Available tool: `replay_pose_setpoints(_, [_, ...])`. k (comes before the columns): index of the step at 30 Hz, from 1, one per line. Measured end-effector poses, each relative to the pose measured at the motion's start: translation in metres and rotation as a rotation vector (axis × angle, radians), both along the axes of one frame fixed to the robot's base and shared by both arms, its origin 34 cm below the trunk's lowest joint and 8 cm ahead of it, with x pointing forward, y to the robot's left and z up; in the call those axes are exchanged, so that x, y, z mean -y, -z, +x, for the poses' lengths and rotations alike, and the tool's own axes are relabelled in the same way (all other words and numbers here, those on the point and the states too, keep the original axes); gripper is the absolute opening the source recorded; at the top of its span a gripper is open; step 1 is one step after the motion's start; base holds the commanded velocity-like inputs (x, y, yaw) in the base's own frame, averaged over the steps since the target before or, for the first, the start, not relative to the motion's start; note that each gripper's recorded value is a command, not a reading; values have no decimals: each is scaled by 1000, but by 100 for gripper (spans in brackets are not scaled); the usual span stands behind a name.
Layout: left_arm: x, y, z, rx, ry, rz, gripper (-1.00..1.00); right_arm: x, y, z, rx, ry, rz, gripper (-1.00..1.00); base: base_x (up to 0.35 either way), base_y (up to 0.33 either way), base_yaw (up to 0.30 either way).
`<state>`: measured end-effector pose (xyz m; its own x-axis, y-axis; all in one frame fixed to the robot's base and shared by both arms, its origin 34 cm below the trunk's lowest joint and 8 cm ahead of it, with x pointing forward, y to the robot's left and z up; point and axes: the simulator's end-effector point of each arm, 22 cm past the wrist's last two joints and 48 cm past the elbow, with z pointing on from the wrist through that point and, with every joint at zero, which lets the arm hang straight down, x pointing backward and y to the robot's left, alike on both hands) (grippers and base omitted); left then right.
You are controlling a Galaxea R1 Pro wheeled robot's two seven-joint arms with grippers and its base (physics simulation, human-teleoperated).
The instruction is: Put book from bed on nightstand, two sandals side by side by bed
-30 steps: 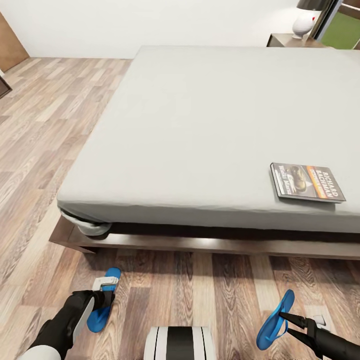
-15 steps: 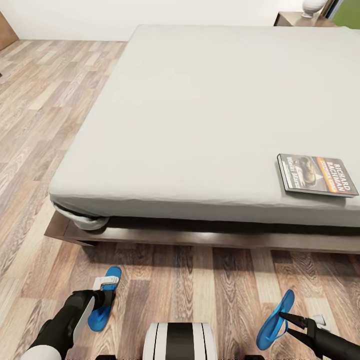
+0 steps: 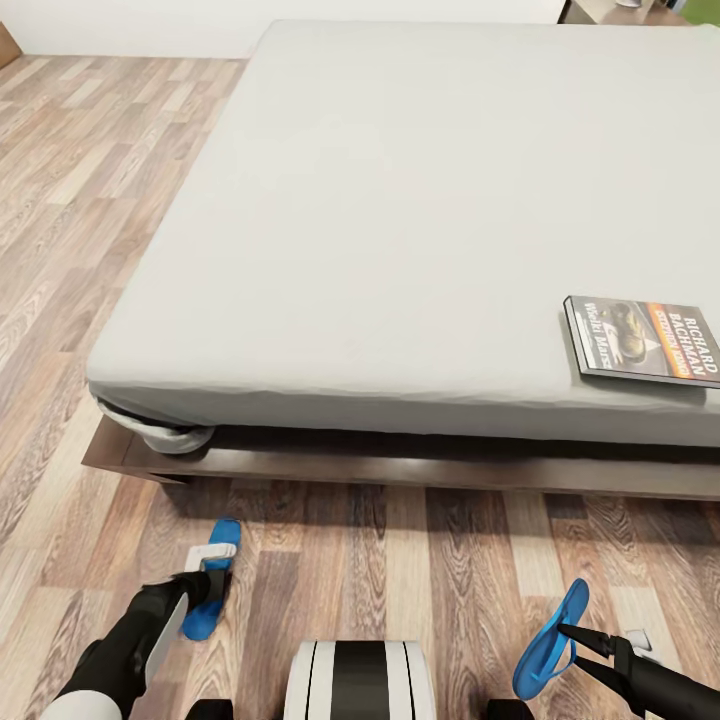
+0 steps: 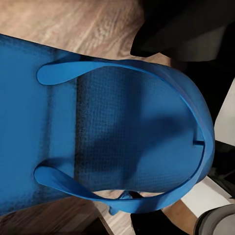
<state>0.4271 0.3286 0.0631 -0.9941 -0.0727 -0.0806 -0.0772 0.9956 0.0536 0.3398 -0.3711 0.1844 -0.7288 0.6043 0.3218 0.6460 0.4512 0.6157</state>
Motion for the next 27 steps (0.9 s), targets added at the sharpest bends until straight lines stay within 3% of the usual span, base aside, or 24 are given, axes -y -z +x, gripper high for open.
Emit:
replay_pose_setpoints(2, [-3, -1, 7, 37, -6, 5, -100, 0, 0, 0, 0, 0, 0, -100, 0, 0, 0])
replay_pose_setpoints(8, [-4, -1, 10, 53, -22, 5, -100, 0, 0, 0, 1, -1, 1, -100, 0, 0, 0])
replay_pose_setpoints(27, [-4, 9, 6, 10, -16, 4, -100, -1, 14, -16, -52, 0, 1, -100, 0, 0, 0])
